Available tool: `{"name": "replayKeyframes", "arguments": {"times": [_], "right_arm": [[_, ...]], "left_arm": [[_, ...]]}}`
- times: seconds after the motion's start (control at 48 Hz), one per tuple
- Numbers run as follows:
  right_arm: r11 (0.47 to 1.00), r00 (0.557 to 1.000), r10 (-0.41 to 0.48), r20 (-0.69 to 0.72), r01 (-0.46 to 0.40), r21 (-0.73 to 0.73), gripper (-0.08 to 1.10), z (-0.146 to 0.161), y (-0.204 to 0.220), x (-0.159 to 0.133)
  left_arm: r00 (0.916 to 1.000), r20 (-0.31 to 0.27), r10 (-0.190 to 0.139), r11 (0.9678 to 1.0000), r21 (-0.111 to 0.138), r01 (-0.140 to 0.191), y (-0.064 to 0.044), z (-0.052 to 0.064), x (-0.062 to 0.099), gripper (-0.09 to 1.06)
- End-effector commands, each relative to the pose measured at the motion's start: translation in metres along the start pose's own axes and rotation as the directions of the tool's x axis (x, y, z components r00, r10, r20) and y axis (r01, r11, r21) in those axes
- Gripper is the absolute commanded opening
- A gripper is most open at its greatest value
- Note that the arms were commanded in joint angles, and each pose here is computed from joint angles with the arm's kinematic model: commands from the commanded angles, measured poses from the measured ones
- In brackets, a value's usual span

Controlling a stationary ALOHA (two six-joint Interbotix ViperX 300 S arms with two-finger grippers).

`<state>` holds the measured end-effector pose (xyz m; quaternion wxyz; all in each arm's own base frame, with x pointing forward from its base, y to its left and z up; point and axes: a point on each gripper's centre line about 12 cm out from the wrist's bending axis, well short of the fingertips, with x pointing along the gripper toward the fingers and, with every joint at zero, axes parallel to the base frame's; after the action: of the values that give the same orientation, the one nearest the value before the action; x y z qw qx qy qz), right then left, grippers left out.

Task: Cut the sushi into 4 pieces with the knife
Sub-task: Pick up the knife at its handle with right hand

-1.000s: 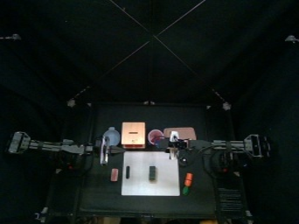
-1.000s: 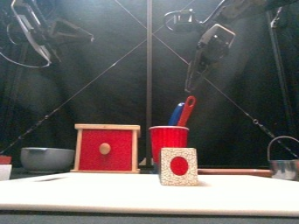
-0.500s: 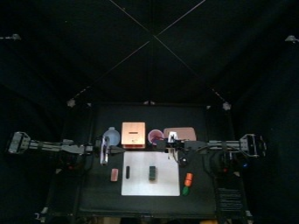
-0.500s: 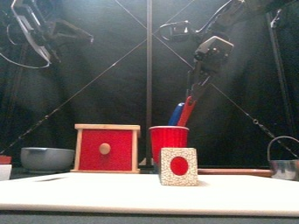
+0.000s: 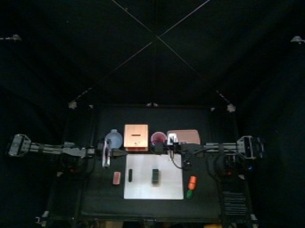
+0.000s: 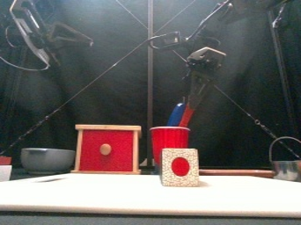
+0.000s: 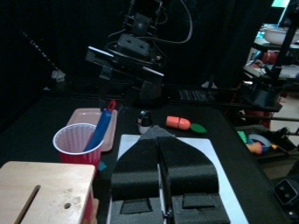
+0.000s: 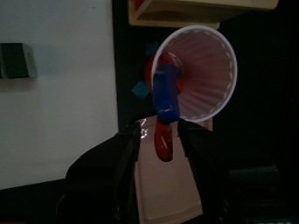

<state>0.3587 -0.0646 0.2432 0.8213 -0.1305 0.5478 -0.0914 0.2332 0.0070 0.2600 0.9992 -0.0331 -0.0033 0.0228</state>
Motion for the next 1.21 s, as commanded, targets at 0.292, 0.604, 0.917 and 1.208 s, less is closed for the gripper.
{"name": "replayKeyframes", "arguments": {"times": [0.292,0.604,0.917,1.208], "right_arm": [[0.999,0.994,-0.036,-0.101,0.033,-0.029,0.76,0.015,-0.006,0.006],[0.998,0.991,-0.049,-0.121,0.045,-0.038,0.68,0.015,-0.008,0.007],[0.997,0.991,-0.065,-0.119,0.061,-0.045,0.56,0.016,-0.011,0.007],[0.996,0.989,-0.076,-0.129,0.07,-0.046,0.39,0.017,-0.019,0.004]], "left_arm": [[0.9998,0.02,0.008,1.0,0.002,-0.008,0.002,0.006,0.002,0.01],[0.9998,0.02,0.008,1.0,0.002,-0.008,0.002,0.006,0.002,0.01],[0.9997,0.021,0.009,1.0,0.003,-0.009,0.002,0.006,0.002,0.01],[0.9997,0.021,0.012,0.9999,0.003,-0.012,0.003,0.006,0.002,0.02]]}}
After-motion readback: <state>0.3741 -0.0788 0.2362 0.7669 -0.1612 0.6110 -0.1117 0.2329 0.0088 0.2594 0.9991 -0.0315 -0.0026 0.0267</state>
